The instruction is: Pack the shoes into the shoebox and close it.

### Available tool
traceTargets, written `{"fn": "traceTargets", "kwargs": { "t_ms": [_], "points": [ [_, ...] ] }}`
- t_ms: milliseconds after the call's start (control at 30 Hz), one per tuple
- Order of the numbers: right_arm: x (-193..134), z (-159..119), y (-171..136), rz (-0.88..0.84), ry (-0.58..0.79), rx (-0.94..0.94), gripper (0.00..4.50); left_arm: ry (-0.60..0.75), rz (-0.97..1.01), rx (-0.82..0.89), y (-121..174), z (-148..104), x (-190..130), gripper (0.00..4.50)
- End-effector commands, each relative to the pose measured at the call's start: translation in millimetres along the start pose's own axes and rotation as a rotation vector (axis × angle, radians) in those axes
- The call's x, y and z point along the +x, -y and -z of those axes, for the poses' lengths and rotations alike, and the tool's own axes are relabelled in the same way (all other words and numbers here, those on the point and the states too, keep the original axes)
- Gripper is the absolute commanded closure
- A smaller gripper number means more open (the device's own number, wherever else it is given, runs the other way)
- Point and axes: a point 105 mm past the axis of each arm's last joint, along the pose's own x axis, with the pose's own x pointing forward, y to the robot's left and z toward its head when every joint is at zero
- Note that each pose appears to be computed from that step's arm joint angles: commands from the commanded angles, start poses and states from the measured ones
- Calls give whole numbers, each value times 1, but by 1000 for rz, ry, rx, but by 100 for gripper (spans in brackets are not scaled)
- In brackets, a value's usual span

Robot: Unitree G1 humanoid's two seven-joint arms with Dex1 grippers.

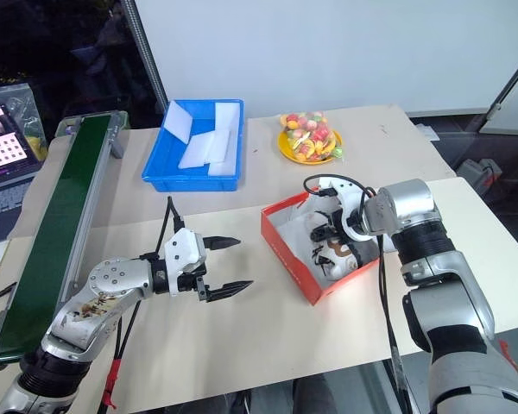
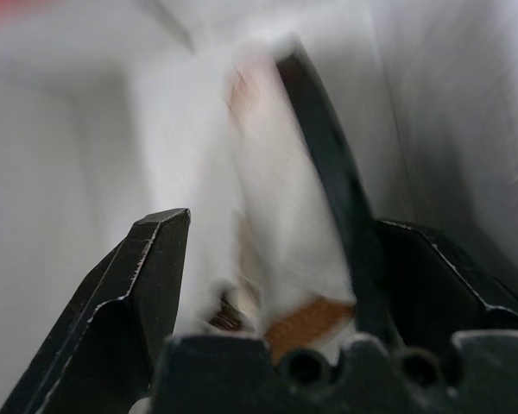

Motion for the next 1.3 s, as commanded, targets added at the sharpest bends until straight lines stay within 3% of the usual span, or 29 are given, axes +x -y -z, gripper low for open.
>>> {"fn": "traceTargets", "kwargs": {
  "t_ms": [33,200,300,367,433,600,700,1300],
  "points": [
    [-29,-43,-18,-24,146,-38,78,26,-7,37,-2,-11,-3,0],
    [-54,-74,-26,2,329,-22,78,26,-37,27,-9,-9,-3,0],
    [-71,-88,-36,-38,551,34,78,33,-144,-27,-24,-6,-6,0],
    [-85,-89,-56,-127,715,49,78,32,-281,-53,-43,-3,-11,0],
    [-90,-71,-71,-116,808,-22,78,50,-474,-120,-69,-3,-21,0],
    [-68,-7,-98,18,762,-295,78,136,-961,-281,-129,-10,-76,0],
    [-60,9,-105,26,752,-324,5,152,-1119,-303,-144,-10,-106,0],
    [-25,-3,-133,-31,817,-446,1,-86,-1403,-277,-143,51,-201,0]
  ]
}}
